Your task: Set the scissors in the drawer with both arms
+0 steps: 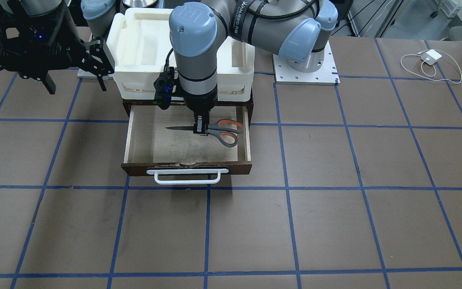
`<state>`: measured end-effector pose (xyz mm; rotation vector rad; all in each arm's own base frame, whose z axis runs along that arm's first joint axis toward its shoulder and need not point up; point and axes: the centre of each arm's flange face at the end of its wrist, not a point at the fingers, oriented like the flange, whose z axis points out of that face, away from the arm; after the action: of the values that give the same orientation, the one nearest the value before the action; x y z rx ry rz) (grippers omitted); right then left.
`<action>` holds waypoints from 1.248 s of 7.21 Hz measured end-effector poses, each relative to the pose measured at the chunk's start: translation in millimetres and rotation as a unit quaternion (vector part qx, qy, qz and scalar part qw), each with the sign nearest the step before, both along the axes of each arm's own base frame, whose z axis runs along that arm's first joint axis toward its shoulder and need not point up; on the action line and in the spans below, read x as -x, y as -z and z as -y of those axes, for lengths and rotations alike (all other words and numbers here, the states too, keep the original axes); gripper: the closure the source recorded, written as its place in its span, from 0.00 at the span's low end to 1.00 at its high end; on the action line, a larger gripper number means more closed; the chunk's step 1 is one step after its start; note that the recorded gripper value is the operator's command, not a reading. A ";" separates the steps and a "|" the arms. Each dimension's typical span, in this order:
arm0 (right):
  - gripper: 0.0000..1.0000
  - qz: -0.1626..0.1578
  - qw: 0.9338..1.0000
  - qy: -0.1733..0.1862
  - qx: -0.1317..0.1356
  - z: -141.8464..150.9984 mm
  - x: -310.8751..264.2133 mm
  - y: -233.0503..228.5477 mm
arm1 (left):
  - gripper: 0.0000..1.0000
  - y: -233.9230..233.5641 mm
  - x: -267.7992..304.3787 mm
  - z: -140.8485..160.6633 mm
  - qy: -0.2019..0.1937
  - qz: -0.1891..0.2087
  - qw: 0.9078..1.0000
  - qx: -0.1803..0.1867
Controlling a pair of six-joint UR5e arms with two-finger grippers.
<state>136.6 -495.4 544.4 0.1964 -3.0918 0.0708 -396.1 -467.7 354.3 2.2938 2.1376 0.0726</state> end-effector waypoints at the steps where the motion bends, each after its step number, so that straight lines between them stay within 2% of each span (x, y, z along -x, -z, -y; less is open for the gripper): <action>1: 0.00 0.001 1.000 0.014 0.000 -0.1 0.1 0.2 | 0.73 5.9 1.6 1.3 0.002 0.000 1.000 -0.003; 2: 0.00 0.003 1.000 0.025 0.000 0.0 0.3 0.3 | 0.40 9.2 2.5 2.2 0.000 0.001 1.000 -0.005; 4: 0.00 0.007 0.999 0.036 -0.001 0.7 2.9 0.5 | 0.25 8.8 3.0 2.9 -0.006 0.000 1.000 -0.002; 5: 0.00 0.007 0.999 0.038 -0.001 0.9 4.2 0.8 | 0.21 4.0 2.5 2.5 -0.007 -0.002 1.000 0.002; 7: 0.00 0.008 0.999 0.038 -0.004 0.9 4.8 2.5 | 0.21 -16.6 -3.6 3.2 -0.015 -0.009 1.000 0.019; 8: 0.00 0.008 0.999 0.038 -0.004 0.9 5.0 2.9 | 0.21 -32.7 -12.7 6.7 -0.041 -0.015 0.999 0.033; 9: 0.00 0.008 0.999 0.036 -0.004 1.0 5.0 3.1 | 0.21 -52.9 -25.0 10.6 -0.107 -0.022 0.993 0.051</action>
<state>131.6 -496.4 541.3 0.0837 -3.1115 0.0586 -371.1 -478.3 407.2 2.0250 2.3414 -0.0872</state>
